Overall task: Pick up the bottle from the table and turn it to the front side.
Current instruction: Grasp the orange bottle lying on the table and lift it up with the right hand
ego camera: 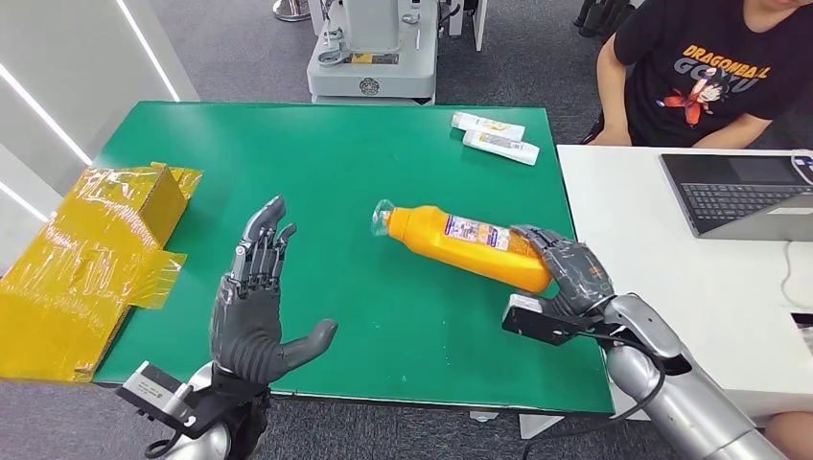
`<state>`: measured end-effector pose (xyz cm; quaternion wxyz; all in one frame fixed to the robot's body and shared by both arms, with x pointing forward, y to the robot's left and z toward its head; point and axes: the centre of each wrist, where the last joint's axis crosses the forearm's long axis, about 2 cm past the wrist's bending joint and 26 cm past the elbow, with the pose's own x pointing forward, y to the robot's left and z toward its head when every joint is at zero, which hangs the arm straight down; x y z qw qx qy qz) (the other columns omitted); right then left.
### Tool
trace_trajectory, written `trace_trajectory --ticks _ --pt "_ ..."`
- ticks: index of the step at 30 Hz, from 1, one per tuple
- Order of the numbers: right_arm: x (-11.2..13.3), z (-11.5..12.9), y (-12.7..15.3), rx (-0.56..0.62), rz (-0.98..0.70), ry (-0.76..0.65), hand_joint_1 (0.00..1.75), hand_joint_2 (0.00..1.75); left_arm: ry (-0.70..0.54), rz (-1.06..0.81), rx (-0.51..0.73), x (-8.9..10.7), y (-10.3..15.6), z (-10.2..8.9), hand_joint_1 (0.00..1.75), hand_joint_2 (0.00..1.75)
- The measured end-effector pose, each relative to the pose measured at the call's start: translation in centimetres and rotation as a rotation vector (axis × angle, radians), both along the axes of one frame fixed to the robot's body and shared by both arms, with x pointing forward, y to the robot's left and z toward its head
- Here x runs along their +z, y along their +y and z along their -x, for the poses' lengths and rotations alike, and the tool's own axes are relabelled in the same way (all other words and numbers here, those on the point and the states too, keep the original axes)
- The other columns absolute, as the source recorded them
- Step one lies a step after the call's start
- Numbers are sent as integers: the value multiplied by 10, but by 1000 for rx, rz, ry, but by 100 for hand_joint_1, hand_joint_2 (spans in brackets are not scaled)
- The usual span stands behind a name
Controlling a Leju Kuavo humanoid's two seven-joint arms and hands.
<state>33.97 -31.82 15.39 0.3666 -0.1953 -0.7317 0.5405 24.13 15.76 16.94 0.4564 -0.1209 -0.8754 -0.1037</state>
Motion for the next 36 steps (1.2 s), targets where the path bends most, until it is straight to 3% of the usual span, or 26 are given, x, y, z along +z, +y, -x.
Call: trace_trajectory --ticks 17,36 --pt "21 18 19 -65 -305 -352 175 175 9 1 16 -4 0 -4 0 175" --pt "23 25 30 -36 -389 -358 175 175 64 13 -18 -7 -1 -8 0 175"
